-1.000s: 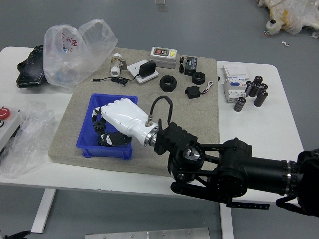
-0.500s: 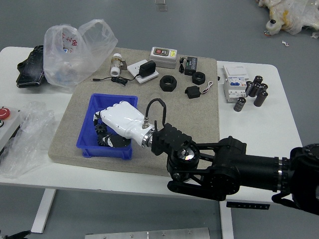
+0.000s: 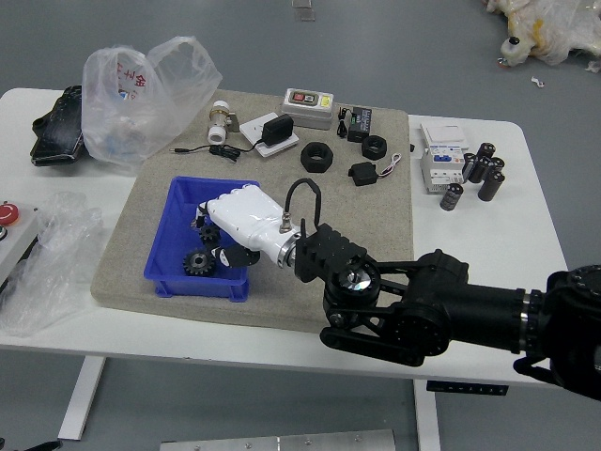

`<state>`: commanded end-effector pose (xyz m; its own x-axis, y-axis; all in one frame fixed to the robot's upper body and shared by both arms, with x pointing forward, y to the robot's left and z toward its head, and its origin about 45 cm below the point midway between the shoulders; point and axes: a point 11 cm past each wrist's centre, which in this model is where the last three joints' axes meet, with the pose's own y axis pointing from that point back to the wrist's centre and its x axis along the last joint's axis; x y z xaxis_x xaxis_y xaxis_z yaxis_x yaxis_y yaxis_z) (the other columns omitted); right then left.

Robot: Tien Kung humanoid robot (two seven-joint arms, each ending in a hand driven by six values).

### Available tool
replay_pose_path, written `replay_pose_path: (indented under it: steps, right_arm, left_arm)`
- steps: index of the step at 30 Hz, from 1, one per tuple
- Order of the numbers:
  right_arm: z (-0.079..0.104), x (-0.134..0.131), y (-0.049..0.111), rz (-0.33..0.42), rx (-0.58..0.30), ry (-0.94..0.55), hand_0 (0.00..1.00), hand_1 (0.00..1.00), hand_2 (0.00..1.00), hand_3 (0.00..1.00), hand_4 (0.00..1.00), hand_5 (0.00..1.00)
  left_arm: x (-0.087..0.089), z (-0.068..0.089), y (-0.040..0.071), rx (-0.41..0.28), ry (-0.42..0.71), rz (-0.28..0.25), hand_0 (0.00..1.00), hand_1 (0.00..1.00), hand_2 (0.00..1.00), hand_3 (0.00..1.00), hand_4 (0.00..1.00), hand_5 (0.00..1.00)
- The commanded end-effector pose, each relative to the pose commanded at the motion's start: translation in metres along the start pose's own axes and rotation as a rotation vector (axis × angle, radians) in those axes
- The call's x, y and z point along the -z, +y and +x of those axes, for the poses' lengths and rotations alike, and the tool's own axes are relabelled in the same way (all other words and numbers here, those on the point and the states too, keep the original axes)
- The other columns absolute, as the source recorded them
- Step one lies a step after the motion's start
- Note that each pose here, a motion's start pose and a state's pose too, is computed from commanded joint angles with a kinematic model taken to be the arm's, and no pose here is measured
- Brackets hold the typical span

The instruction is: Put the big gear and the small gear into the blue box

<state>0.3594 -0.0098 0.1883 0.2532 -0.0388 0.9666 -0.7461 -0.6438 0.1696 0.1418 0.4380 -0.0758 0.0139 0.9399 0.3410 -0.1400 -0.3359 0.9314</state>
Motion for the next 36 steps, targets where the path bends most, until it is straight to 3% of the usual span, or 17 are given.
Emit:
replay_pose_path:
  steps: [7,8,13,14,19,20,25,26,31,32,36]
  right_arm:
    - [-0.005,0.004,0.003,0.012,0.011,-0.030,0.288,0.435,0.377,0.512,0.536,0.002]
    - [-0.005,0.005,0.003,0.017,0.009,-0.034,0.307,0.457,0.511,0.582,0.529,0.002]
    - [-0.003,0.007,0.003,0.030,-0.001,-0.045,0.307,0.457,0.511,0.582,0.529,0.002]
    - [-0.002,0.007,0.002,0.031,-0.002,-0.047,0.324,0.493,0.587,0.657,0.434,0.093]
    - [-0.002,0.005,0.002,0.025,0.001,-0.061,0.324,0.493,0.587,0.657,0.434,0.093]
    - [-0.002,0.004,0.001,0.022,0.003,-0.064,0.405,0.698,0.883,0.963,0.724,0.297]
    - [0.001,0.002,0.000,0.015,0.010,-0.079,0.405,0.698,0.883,0.963,0.724,0.297]
    - [0.002,0.001,-0.001,0.015,0.010,-0.083,0.523,0.861,0.998,0.998,0.933,0.523]
    - [0.005,0.001,-0.002,0.017,0.002,-0.104,0.523,0.861,0.998,0.998,0.933,0.523]
    - [0.006,0.001,-0.002,0.018,-0.001,-0.105,0.536,0.884,0.998,0.998,0.993,0.590]
    - [0.009,0.002,-0.002,0.014,-0.009,-0.107,0.536,0.884,0.998,0.998,0.993,0.590]
  left_arm:
    - [0.001,0.005,0.000,-0.011,0.006,0.004,0.622,0.577,0.562,0.628,0.689,0.497]
    - [0.001,0.005,0.000,-0.010,0.006,0.003,0.622,0.577,0.561,0.628,0.688,0.497]
    - [0.001,0.001,0.000,-0.002,0.004,0.002,0.622,0.577,0.561,0.628,0.688,0.497]
    - [0.000,0.000,0.000,-0.001,0.004,0.002,0.622,0.576,0.562,0.628,0.686,0.499]
    - [-0.001,0.000,0.000,-0.002,0.003,0.001,0.622,0.576,0.562,0.628,0.686,0.499]
    - [-0.001,0.001,0.000,-0.002,0.003,0.001,0.622,0.576,0.561,0.629,0.686,0.501]
    - [-0.003,0.000,0.001,-0.001,0.002,-0.002,0.622,0.576,0.561,0.629,0.686,0.501]
    - [-0.003,0.000,0.001,0.000,0.002,-0.002,0.622,0.576,0.562,0.628,0.683,0.510]
    - [-0.001,-0.001,0.000,0.002,0.002,0.000,0.622,0.576,0.562,0.628,0.683,0.510]
    - [-0.001,-0.001,0.000,0.002,0.003,0.001,0.622,0.576,0.562,0.628,0.683,0.516]
    - [-0.001,-0.001,0.000,0.001,0.003,0.002,0.622,0.576,0.562,0.628,0.683,0.516]
